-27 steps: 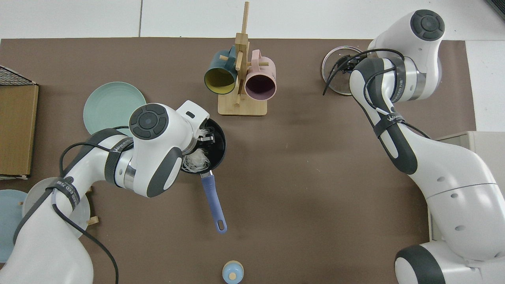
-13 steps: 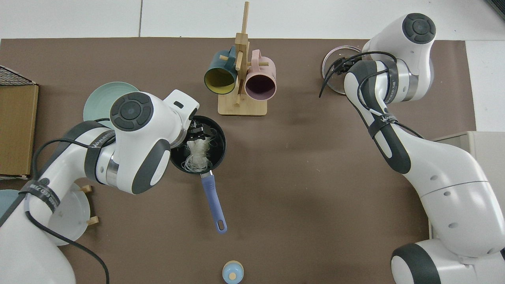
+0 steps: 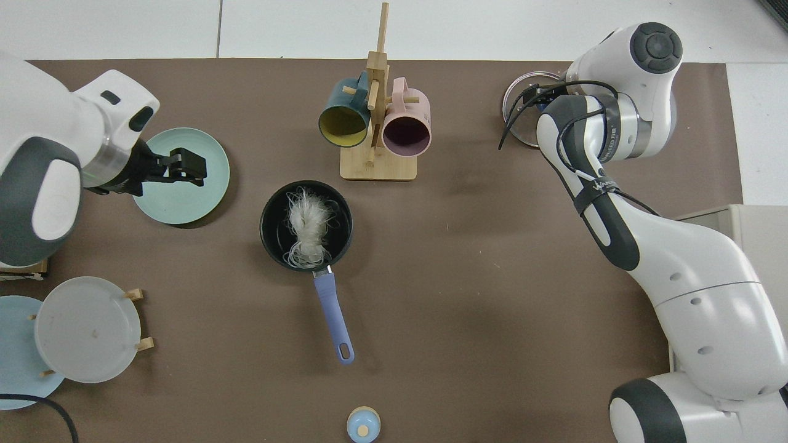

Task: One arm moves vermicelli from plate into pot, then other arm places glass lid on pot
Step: 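Release the vermicelli and withdraw the left gripper to rest, then grasp the glass lid by its knob with the right gripper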

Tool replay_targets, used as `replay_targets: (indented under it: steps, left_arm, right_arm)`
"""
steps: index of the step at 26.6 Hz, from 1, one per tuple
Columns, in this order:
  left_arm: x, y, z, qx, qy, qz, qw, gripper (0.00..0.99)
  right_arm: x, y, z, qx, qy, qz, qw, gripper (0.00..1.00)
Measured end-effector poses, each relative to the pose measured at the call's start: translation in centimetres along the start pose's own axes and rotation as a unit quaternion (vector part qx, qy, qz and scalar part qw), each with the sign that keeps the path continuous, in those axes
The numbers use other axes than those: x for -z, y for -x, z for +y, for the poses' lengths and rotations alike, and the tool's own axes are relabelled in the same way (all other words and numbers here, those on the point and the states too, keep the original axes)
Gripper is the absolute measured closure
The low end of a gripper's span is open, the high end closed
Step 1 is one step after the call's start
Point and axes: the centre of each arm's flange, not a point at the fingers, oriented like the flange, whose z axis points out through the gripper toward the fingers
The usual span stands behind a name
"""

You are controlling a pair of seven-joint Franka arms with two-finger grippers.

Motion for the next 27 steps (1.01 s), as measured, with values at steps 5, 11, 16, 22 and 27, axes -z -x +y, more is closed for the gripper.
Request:
replay_targets:
  steps: [5, 11, 16, 22, 27]
  left_arm:
    - [2.1, 0.3, -4.1, -0.006, -0.004, 0.001, 1.0, 0.0]
    - [5.9, 2.4, -5.8, -0.005, -0.007, 0.0, 1.0, 0.0]
    - [8.3, 3.8, -5.8, -0.012, -0.006, 0.012, 1.0, 0.0]
    - [8.4, 4.0, -4.7, -0.032, -0.006, 0.012, 0.999, 0.0]
    - [8.3, 4.0, -5.5, -0.069, -0.007, 0.01, 0.998, 0.0]
  right_arm:
    - [0.1, -0.2, 0.2, 0.0, 0.002, 0.008, 1.0, 0.06]
    - [0.3, -0.3, 0.1, 0.0, 0.002, 0.011, 1.0, 0.39]
    - [0.3, -0.3, 0.1, 0.0, 0.002, 0.011, 1.0, 0.39]
    - [1.2, -0.6, -0.1, 0.001, 0.0, 0.019, 1.0, 0.39]
    - [5.3, -1.3, -0.6, 0.003, -0.002, 0.039, 0.999, 0.39]
